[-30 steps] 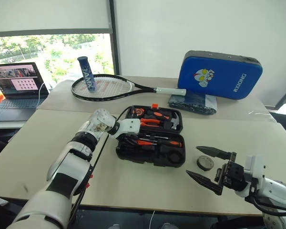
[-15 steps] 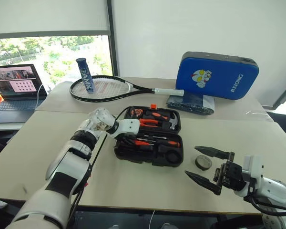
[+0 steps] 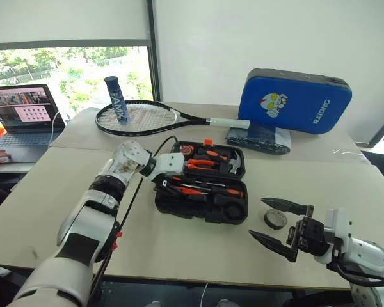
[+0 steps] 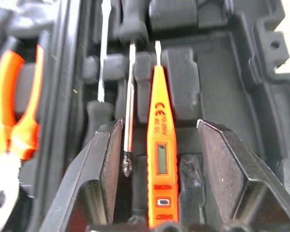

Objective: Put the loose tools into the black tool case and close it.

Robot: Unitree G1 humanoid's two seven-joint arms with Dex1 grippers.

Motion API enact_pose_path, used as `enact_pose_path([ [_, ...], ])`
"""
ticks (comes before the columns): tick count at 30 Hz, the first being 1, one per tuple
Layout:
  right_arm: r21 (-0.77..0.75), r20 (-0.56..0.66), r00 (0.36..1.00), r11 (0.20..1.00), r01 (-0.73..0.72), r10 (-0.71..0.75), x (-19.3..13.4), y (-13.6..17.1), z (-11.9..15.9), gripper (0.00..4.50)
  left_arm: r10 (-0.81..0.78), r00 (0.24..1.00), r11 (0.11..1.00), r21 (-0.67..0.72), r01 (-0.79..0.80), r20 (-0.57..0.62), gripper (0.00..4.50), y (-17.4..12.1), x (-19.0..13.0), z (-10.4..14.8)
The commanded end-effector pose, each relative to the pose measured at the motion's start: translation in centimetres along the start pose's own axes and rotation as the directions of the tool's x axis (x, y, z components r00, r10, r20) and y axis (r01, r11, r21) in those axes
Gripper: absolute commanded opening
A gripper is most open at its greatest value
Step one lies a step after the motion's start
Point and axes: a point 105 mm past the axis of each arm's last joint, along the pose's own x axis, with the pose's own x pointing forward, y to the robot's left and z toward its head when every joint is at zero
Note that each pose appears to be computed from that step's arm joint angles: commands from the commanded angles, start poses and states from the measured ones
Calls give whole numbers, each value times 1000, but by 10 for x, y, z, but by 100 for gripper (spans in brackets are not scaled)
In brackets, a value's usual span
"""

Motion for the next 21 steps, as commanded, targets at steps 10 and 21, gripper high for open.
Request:
enact_pose_path([
  [10, -46, 25, 1000, 999, -7, 8, 2, -3, 9, 450, 46, 999, 997, -70, -46, -3, 9, -9, 3, -20],
  [21, -51, 29, 1000, 999, -1, 2, 2, -4, 9, 450, 31, 998, 994, -103, -37, -60, 9, -18, 19, -34],
])
